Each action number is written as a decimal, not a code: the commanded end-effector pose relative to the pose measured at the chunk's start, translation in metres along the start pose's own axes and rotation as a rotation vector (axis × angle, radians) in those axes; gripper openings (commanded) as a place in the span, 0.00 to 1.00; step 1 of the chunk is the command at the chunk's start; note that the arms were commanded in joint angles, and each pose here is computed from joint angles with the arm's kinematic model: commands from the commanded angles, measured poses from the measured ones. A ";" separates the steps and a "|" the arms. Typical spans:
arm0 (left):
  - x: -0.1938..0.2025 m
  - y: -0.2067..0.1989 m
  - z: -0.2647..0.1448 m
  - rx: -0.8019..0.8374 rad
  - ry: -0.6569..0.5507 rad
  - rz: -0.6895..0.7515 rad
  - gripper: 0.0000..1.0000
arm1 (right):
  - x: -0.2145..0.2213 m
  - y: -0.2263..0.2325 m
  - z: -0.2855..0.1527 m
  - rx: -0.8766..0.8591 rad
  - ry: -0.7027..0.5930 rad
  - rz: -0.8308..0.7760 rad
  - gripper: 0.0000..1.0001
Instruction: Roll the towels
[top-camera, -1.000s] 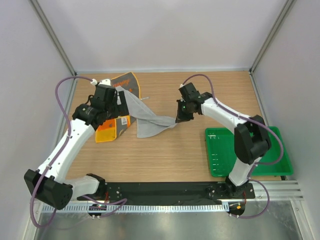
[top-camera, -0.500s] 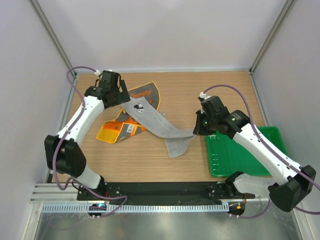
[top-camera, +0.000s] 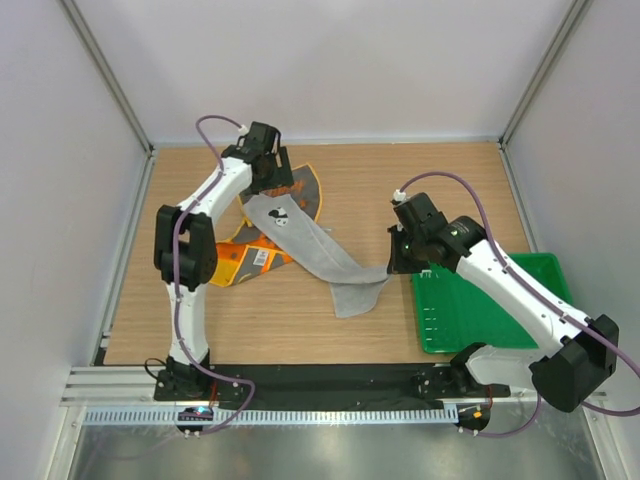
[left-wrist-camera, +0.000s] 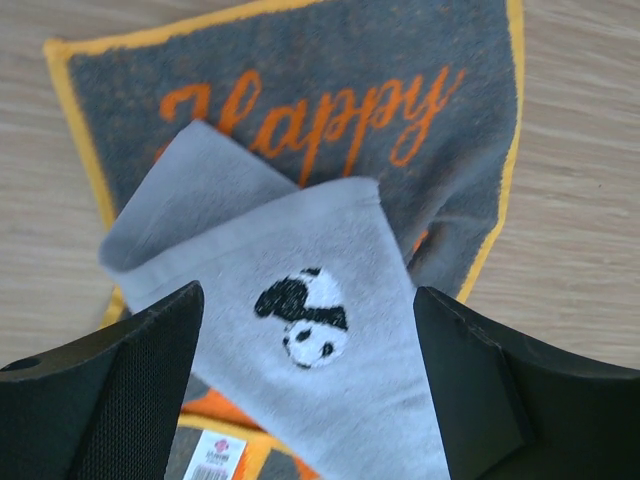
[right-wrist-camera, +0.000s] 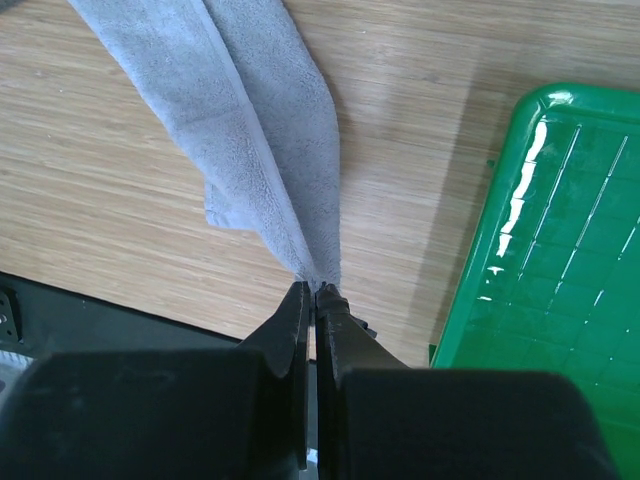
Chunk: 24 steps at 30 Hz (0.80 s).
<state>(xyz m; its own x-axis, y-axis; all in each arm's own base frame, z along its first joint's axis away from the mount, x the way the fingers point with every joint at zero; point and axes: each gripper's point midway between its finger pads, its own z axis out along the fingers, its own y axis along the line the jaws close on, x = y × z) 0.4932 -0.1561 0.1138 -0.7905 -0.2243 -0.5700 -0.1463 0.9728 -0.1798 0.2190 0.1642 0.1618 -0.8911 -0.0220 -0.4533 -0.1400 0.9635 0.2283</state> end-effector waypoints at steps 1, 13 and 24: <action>0.002 -0.019 0.013 0.001 0.016 0.069 0.86 | -0.003 0.001 0.002 -0.002 -0.008 -0.011 0.01; 0.012 -0.027 0.056 -0.136 0.037 0.155 0.77 | -0.003 -0.002 0.003 0.018 0.008 -0.016 0.01; 0.021 -0.021 0.075 -0.169 0.045 0.177 0.47 | -0.002 -0.002 0.007 0.020 0.016 -0.018 0.01</action>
<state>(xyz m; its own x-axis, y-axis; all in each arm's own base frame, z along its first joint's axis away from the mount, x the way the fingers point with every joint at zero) 0.5149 -0.1890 0.0391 -0.8546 -0.0614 -0.5156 -0.0948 0.9947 0.0387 0.2206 0.1646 0.1511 -0.9060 -0.0326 -0.4220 -0.1317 0.9692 0.2079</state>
